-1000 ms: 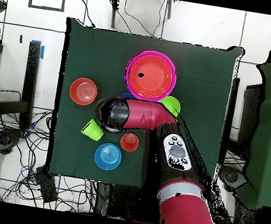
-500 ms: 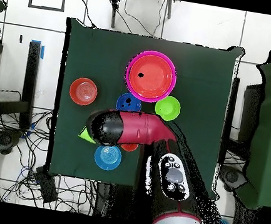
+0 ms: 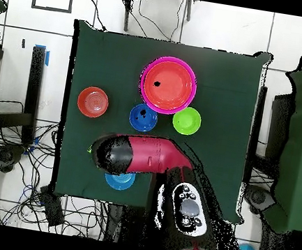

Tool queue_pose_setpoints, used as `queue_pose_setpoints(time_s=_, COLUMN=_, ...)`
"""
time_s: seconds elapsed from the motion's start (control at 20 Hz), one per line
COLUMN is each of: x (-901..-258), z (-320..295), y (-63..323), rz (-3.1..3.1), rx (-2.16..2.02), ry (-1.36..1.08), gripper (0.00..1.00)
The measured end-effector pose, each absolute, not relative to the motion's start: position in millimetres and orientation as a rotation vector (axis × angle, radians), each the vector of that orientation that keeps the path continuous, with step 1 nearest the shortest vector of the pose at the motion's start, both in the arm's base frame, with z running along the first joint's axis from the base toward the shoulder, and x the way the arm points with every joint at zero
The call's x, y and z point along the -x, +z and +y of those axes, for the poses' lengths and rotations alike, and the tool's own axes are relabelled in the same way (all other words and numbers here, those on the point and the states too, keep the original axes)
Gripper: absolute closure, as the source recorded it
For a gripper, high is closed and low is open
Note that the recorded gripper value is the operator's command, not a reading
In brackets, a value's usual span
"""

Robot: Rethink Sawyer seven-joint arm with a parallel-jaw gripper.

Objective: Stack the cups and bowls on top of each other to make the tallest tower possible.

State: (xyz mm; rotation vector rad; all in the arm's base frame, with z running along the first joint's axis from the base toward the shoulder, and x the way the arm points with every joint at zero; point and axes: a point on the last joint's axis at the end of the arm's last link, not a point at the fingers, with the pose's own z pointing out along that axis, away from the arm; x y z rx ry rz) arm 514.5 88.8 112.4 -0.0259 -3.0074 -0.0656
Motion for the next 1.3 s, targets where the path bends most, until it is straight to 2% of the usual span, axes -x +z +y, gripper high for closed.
queue_pose_setpoints(time_s=0.95, x=-432, z=132, y=127, rz=-2.997, rx=-0.124, ry=-0.051, gripper=0.0)
queue_pose_setpoints(time_s=1.3, x=-428, z=131, y=132, rz=-3.003, rx=-0.125, ry=-0.038, gripper=0.0)
